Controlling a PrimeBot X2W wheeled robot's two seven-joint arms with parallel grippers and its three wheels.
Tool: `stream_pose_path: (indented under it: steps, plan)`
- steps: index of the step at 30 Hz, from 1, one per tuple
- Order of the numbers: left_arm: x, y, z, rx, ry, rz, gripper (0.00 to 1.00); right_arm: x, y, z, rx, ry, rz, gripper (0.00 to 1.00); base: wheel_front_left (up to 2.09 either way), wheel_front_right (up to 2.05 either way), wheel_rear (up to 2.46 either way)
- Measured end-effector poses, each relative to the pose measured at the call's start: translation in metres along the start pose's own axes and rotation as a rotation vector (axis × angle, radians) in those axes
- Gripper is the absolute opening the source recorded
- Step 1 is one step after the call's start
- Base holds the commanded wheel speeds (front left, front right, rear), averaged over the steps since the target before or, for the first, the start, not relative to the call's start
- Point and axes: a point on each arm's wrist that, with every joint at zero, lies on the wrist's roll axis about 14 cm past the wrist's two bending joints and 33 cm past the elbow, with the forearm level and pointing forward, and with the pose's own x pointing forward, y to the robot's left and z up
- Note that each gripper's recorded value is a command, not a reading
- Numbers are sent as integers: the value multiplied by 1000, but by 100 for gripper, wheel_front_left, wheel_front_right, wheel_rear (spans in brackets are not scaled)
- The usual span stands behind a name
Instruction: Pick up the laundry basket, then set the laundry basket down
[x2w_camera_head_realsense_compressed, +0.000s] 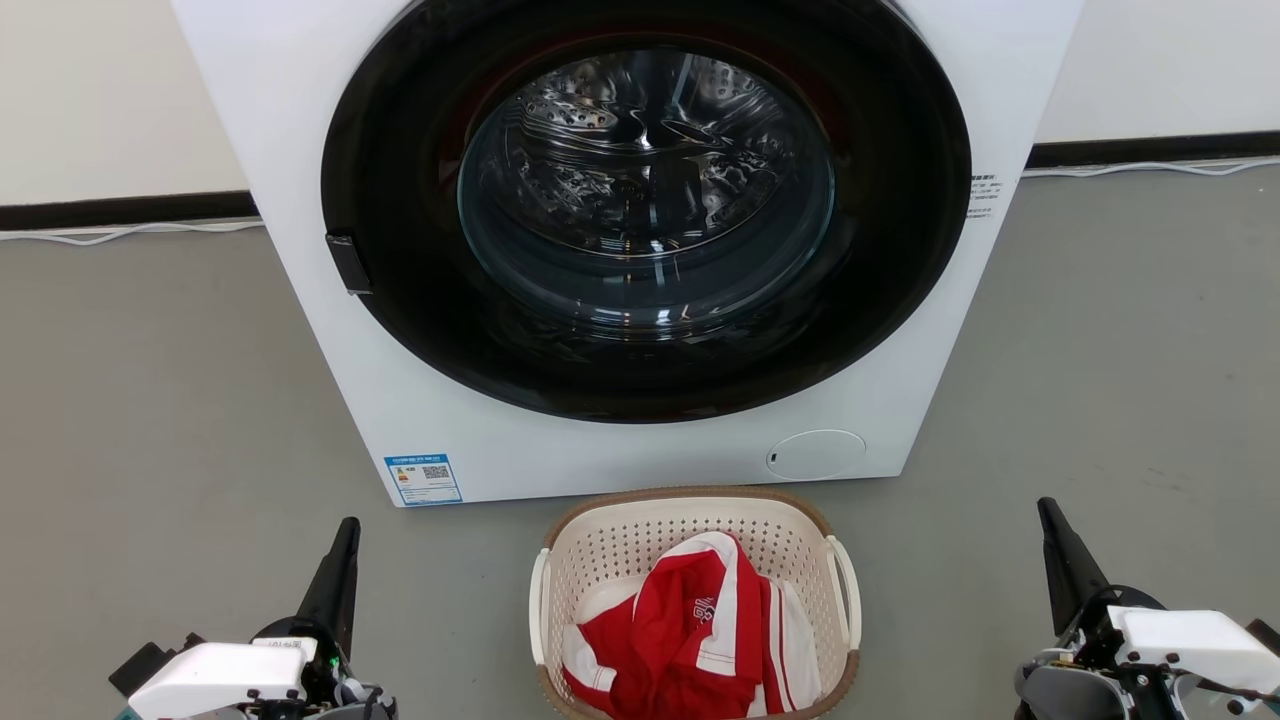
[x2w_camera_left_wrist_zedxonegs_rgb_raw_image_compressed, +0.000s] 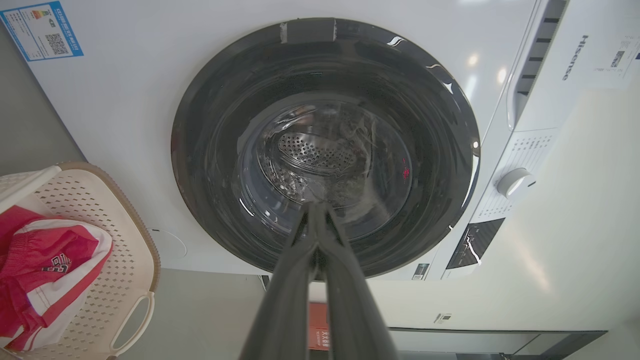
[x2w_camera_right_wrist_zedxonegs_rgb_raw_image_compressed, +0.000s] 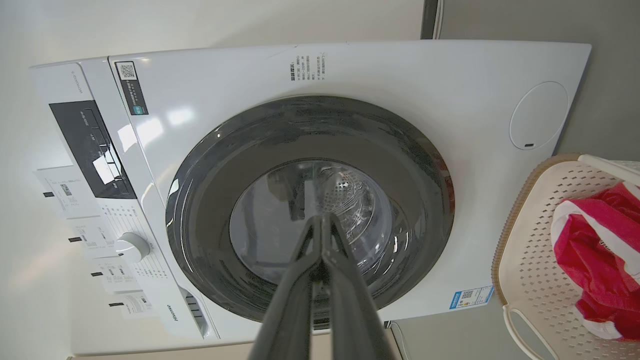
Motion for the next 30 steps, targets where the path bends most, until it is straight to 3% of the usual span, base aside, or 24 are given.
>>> stream_pose_path:
  steps: [30]
  plan:
    - [0, 0, 0, 0, 0, 0, 0, 0, 0, 0, 0, 0, 0, 0, 0, 0, 0]
